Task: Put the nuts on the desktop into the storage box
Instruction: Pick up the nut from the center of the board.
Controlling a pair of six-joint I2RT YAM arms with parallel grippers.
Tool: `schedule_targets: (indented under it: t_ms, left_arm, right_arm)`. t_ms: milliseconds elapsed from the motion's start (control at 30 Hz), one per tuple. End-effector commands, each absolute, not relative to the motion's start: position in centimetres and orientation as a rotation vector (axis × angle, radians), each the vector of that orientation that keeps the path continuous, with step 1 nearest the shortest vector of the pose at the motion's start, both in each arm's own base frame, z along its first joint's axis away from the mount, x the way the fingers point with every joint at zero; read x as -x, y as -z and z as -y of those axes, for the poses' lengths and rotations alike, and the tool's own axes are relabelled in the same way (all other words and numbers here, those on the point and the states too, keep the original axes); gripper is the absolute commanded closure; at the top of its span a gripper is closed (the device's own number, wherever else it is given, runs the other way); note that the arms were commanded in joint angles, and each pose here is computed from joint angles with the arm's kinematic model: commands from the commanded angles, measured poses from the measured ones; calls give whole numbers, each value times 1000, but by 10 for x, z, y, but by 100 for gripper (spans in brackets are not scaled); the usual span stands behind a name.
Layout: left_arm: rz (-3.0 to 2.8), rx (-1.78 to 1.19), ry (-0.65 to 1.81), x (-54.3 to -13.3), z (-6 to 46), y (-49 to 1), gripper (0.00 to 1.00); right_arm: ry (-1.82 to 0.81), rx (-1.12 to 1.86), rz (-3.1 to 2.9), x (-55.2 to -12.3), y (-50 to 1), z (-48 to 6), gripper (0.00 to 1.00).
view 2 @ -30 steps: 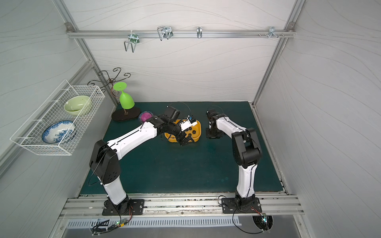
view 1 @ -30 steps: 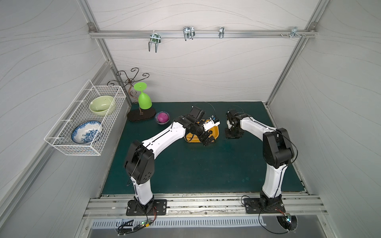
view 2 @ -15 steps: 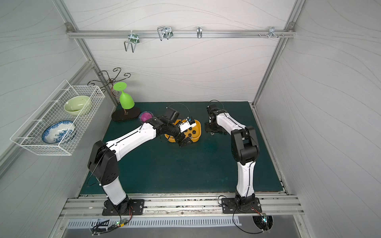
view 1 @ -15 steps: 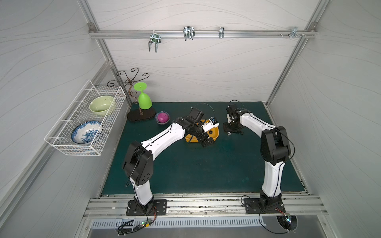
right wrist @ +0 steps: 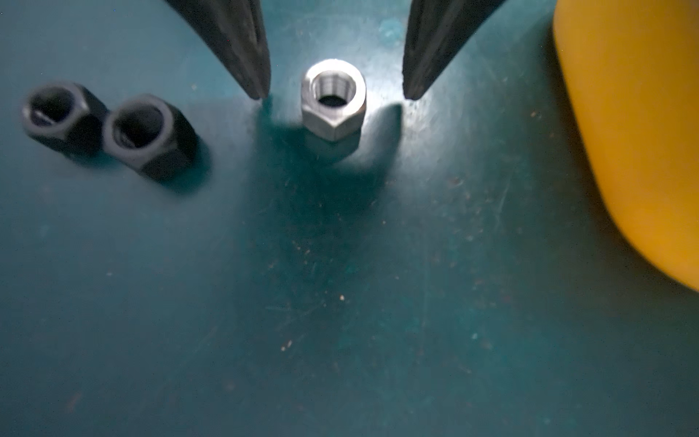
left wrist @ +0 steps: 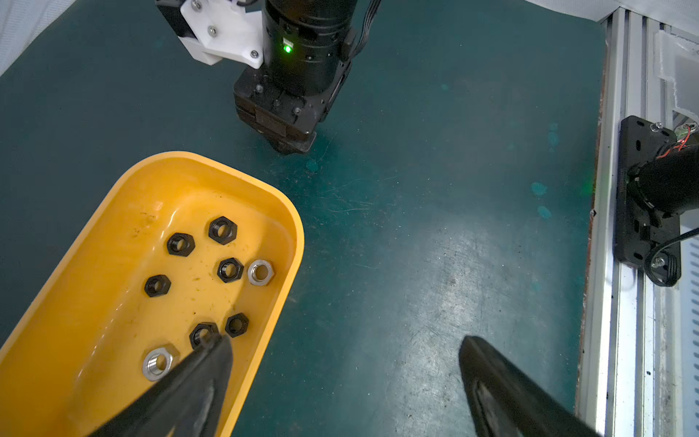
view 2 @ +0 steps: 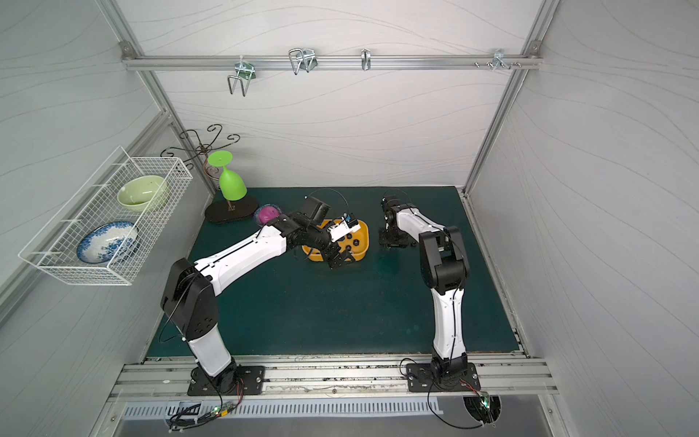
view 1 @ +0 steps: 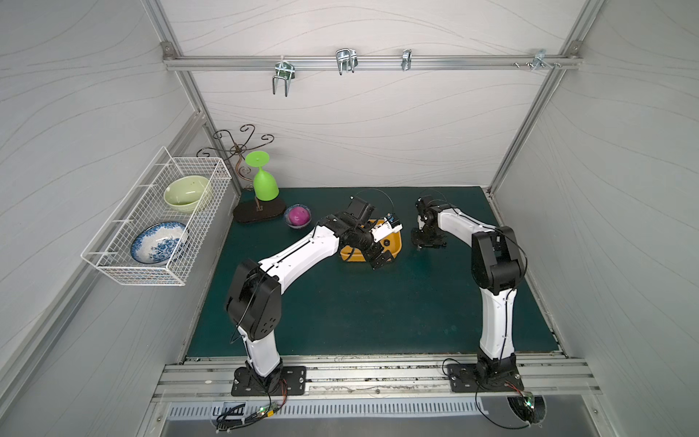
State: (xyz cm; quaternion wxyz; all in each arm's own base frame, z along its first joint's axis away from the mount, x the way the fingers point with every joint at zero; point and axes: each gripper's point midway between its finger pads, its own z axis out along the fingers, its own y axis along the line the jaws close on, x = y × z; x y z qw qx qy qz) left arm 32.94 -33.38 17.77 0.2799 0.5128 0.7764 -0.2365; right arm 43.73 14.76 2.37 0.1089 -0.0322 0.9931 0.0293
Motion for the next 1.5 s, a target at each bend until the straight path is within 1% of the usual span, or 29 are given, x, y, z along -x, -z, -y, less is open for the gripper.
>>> schedule_targets:
  t_ms: [0,33,100,200,267,333,467,600,800,1000,1100,1300,1467]
  left_arm:
    - [-2042,-1363,650,-336,339,-186,2]
    - [-2041,-1365,650,-335,339,-185,2]
    - [-2037,-1365,648,-335,339,-187,2]
    - [-2035,-1366,646,-336,339,-187,2]
    - [-2036,-1367,644,-335,339,-187,2]
    - [-2037,-1367,640,-336,338,-186,2]
    - [-2031,-1367,615,-338,336,-188,2]
    - [-2022,-1343,575,-343,331,-196,2]
    - [-2014,-1260,472,-356,319,-216,2]
    - [-1972,-1219,447,-349,309,-246,2]
    - [-1982,-1150,489,-348,302,-263,2]
    - [-1970,-1000,720,-346,282,-302,2]
    - [-1942,-974,745,-339,257,-314,2]
  right_arm:
    - [-68,86,-2956,-438,-9,-145,42]
    - [-62,87,-2957,-439,-7,-144,43]
    - [-55,80,-2965,-439,-3,-142,48]
    - [-48,73,-2965,-439,-2,-139,64]
    - [-48,84,-2959,-440,-5,-139,66]
    - [-48,82,-2950,-440,-10,-138,71]
    - [-58,84,-2921,-441,-27,-140,72]
    - [-86,90,-2880,-439,-57,-146,72]
    - [-170,100,-2832,-422,-100,-159,72]
    - [-232,140,-2784,-400,-142,-175,72]
    - [-299,160,-2746,-392,-166,-187,72]
    - [-403,214,-2681,-382,-204,-217,71]
    - [-444,289,-2638,-377,-224,-247,71]
